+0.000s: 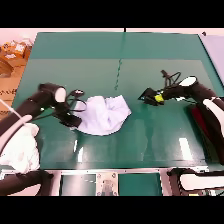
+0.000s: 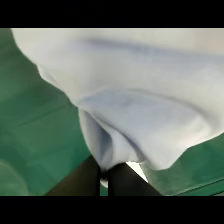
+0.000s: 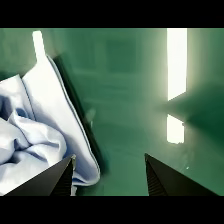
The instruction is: Fold the shirts.
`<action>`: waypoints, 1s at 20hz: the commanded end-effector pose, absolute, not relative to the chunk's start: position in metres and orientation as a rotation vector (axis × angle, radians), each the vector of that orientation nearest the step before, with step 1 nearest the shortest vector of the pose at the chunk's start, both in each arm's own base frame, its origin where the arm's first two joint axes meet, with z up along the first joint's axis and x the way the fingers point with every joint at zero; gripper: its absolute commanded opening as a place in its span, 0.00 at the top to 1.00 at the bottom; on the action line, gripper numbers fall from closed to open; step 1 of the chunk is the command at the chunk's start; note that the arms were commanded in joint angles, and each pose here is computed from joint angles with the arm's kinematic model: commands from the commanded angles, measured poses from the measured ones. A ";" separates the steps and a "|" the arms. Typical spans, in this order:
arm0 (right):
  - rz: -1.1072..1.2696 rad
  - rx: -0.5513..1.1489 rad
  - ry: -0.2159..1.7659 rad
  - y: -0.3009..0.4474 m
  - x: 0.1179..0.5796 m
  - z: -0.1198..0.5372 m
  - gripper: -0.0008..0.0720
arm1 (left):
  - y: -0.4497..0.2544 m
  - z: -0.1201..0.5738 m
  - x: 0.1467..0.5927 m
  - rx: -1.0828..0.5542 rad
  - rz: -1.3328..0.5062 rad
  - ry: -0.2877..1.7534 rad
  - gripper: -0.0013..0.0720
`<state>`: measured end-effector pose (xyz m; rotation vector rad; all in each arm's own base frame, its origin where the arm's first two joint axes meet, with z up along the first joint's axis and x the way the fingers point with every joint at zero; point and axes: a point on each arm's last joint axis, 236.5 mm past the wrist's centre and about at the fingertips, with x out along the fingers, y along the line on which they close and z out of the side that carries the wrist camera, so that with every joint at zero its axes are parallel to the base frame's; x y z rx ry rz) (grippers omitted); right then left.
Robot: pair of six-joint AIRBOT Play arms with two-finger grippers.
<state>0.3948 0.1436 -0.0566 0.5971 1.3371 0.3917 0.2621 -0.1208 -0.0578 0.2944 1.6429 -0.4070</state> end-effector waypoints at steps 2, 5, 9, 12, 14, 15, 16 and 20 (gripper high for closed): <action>0.484 0.486 1.348 0.208 0.381 -0.070 0.30 | -0.077 -0.054 0.273 0.289 -0.387 1.644 0.95; 0.523 0.524 1.373 0.251 0.374 -0.088 0.30 | -0.072 -0.054 0.278 0.291 -0.392 1.625 0.95; 0.577 0.606 1.402 0.299 0.377 -0.100 0.42 | -0.075 -0.055 0.291 0.288 -0.387 1.572 0.95; 0.582 0.647 1.377 0.312 0.393 -0.099 0.92 | -0.075 -0.055 0.294 0.303 -0.399 1.553 0.95; 0.610 0.638 1.317 0.306 0.411 -0.078 0.97 | -0.066 -0.053 0.300 0.337 -0.365 1.538 0.95; 0.619 0.647 1.275 0.299 0.422 -0.059 0.97 | -0.057 -0.048 0.304 0.356 -0.319 1.538 0.95; 0.637 0.644 1.206 0.287 0.435 -0.030 0.97 | -0.045 -0.040 0.306 0.382 -0.267 1.547 0.95; 0.651 0.599 0.862 0.211 0.465 0.130 0.97 | -0.033 0.024 0.320 0.359 -0.150 1.509 0.95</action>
